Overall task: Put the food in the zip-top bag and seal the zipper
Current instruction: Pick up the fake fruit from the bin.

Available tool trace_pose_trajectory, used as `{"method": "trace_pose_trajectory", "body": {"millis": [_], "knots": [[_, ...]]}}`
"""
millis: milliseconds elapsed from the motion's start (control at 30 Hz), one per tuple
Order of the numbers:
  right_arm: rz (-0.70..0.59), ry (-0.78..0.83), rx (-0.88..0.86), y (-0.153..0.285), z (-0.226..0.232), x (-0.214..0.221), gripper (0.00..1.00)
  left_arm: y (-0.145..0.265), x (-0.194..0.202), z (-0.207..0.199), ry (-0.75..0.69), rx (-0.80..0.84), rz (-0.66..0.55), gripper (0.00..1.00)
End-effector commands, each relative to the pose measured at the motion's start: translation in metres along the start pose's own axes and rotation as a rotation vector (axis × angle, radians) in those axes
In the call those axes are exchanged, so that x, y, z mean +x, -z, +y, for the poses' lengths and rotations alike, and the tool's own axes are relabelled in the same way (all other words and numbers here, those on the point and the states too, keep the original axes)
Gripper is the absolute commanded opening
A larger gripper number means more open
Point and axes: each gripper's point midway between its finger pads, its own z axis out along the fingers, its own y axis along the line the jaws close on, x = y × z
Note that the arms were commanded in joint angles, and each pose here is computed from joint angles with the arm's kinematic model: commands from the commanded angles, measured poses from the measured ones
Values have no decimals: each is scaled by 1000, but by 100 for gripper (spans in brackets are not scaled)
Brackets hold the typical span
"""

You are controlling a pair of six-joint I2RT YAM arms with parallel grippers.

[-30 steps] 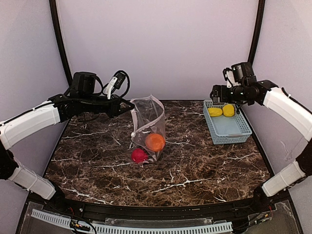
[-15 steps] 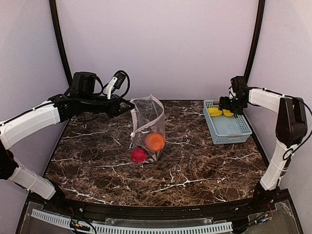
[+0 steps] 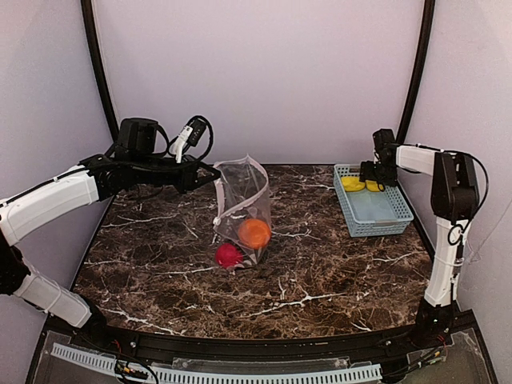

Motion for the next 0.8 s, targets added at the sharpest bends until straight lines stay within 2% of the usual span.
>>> {"method": "trace_pose_trajectory", "body": {"millis": [0, 300, 767], "knots": [[-16, 10, 41, -13, -9, -13, 88, 9, -6, -4, -26, -4, -23, 1], [2, 24, 47, -33, -11, -22, 90, 9, -6, -5, -25, 0, -23, 1], [15, 34, 89, -49, -17, -22, 86, 10, -7, -6, -25, 5, -26, 1]]}}
